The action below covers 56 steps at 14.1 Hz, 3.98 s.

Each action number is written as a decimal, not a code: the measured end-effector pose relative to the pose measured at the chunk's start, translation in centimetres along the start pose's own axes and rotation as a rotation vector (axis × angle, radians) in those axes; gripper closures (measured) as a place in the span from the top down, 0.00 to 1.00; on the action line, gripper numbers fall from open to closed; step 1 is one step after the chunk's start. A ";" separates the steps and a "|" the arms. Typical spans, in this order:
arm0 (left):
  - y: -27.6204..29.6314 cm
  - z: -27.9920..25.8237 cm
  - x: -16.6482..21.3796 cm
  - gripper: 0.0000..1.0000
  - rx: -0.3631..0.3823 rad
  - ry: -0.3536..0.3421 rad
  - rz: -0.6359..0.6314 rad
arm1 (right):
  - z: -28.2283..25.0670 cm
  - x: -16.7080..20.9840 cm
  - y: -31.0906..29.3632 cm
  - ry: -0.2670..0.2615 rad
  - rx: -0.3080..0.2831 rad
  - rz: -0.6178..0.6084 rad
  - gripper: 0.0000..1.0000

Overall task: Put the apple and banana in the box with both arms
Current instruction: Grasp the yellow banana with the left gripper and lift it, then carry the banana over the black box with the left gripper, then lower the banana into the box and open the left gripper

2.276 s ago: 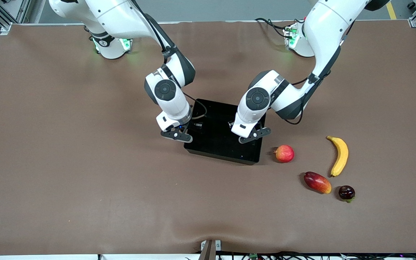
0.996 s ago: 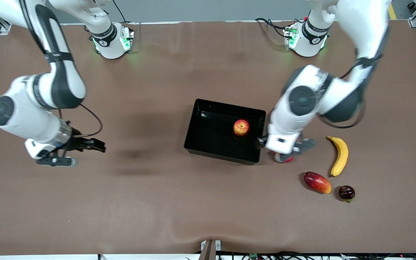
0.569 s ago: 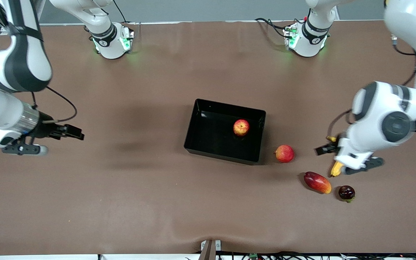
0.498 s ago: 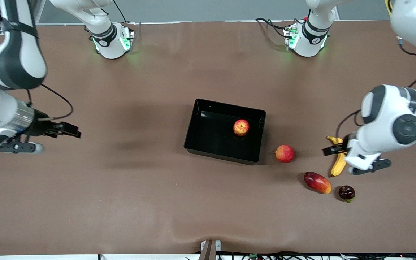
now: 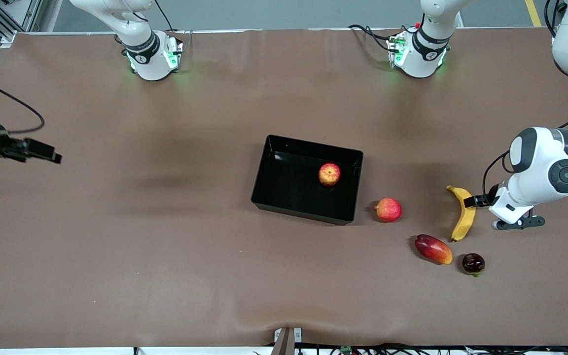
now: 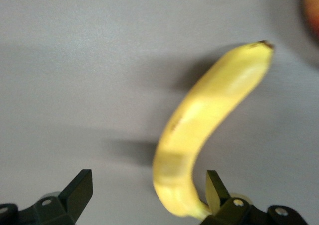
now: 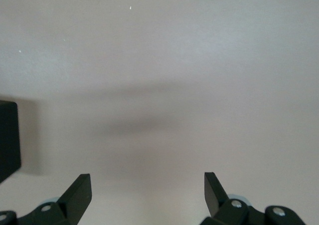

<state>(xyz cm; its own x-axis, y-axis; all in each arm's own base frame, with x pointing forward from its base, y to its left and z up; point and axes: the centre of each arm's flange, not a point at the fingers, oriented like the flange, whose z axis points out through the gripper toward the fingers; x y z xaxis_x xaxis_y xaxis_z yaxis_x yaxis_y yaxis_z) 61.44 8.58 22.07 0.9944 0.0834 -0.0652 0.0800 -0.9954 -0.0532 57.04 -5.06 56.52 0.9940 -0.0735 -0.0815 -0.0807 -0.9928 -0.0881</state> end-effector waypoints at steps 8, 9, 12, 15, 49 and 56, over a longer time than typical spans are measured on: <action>0.4 2.1 0.2 1.00 -0.040 0.011 0.009 | -2.0 -2.0 -2.8 -0.004 -0.020 -0.054 1.00; 0.5 2.2 0.2 1.00 -0.041 0.009 0.010 | -1.9 -2.2 -2.8 -0.017 -0.021 -0.053 1.00; 1.1 3.1 0.1 0.91 -0.050 -0.007 0.018 | -1.8 -2.4 -2.7 -0.037 -0.023 -0.053 1.00; 1.3 3.9 0.1 0.59 -0.061 -0.010 0.019 | -1.7 -2.4 -3.4 -0.038 -0.024 -0.066 1.00; 57.4 -2.4 -18.4 0.41 -0.024 -0.065 -0.199 | -1.7 -2.4 -5.9 -0.025 -0.058 -0.069 1.00; 58.2 1.6 -18.2 0.41 -0.035 -0.004 -0.139 | -2.6 -2.5 -5.6 -0.011 -0.058 -0.061 1.00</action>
<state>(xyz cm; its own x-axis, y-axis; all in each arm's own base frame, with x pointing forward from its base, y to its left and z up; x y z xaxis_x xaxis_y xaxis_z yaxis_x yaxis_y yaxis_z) 47.91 -50.80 18.55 0.9733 0.2204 -0.0639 0.2191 -0.9753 -0.0276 55.25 0.44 59.82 0.9960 -0.0116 -0.0884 -0.0148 -0.9992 -0.0358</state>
